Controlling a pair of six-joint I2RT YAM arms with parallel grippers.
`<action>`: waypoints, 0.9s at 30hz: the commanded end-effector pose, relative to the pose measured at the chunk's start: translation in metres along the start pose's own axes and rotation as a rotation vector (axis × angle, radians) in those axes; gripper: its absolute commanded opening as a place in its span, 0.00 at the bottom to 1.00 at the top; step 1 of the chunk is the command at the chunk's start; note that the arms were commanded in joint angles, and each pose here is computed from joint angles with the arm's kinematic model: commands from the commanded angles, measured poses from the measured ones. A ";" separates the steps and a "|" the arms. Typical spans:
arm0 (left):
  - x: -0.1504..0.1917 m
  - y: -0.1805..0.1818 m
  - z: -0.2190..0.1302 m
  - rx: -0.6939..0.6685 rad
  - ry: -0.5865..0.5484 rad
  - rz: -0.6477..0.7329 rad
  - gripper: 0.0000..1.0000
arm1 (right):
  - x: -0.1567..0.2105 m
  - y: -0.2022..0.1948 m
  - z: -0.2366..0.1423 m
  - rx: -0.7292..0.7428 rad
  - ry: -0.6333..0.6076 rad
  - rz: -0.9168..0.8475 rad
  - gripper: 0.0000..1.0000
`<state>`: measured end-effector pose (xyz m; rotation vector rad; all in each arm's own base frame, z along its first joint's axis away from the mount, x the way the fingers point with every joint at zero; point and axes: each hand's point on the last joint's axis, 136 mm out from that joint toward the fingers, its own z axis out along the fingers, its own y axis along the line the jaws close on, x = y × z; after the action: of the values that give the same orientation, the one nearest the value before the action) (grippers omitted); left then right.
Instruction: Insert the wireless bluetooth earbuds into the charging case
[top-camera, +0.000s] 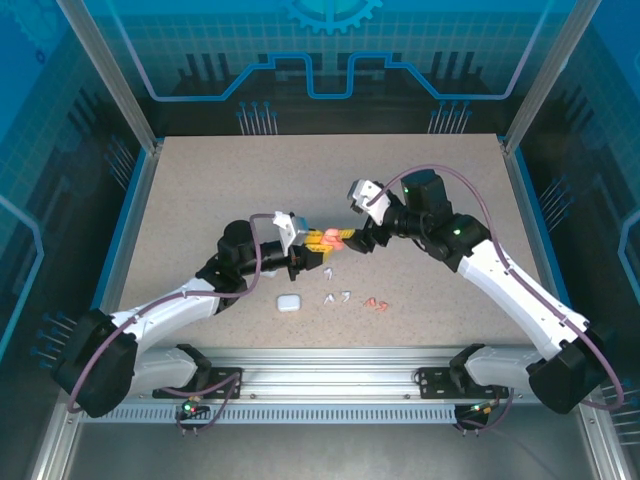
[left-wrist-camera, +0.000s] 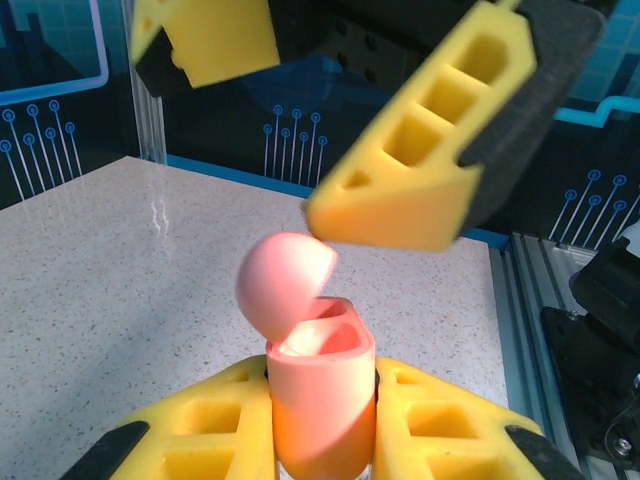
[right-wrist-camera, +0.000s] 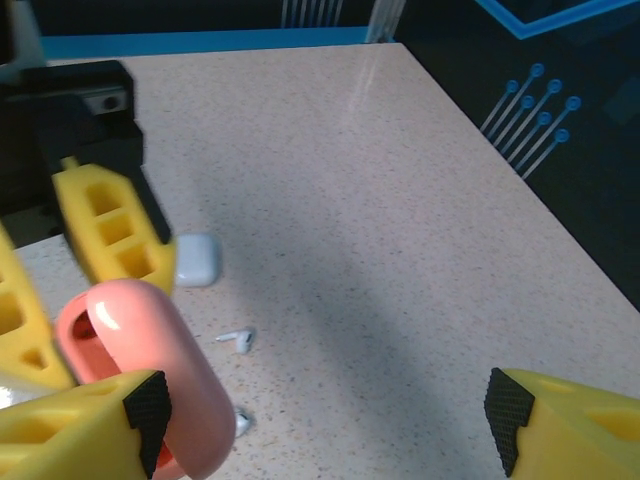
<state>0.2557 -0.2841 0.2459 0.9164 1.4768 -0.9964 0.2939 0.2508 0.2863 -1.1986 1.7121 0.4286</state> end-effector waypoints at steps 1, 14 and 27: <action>-0.031 -0.015 -0.001 0.054 -0.067 0.088 0.00 | -0.003 -0.019 -0.001 0.077 0.013 0.028 0.85; -0.019 -0.009 -0.004 0.001 -0.045 0.081 0.00 | -0.001 -0.032 -0.032 0.124 0.006 0.173 0.87; -0.010 -0.016 -0.028 -0.051 -0.092 0.076 0.00 | 0.177 0.037 -0.050 0.262 0.488 0.943 0.74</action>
<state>0.2380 -0.2682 0.2459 0.8889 1.4308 -0.9427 0.2630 0.1608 0.2164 -0.4913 2.3348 0.4589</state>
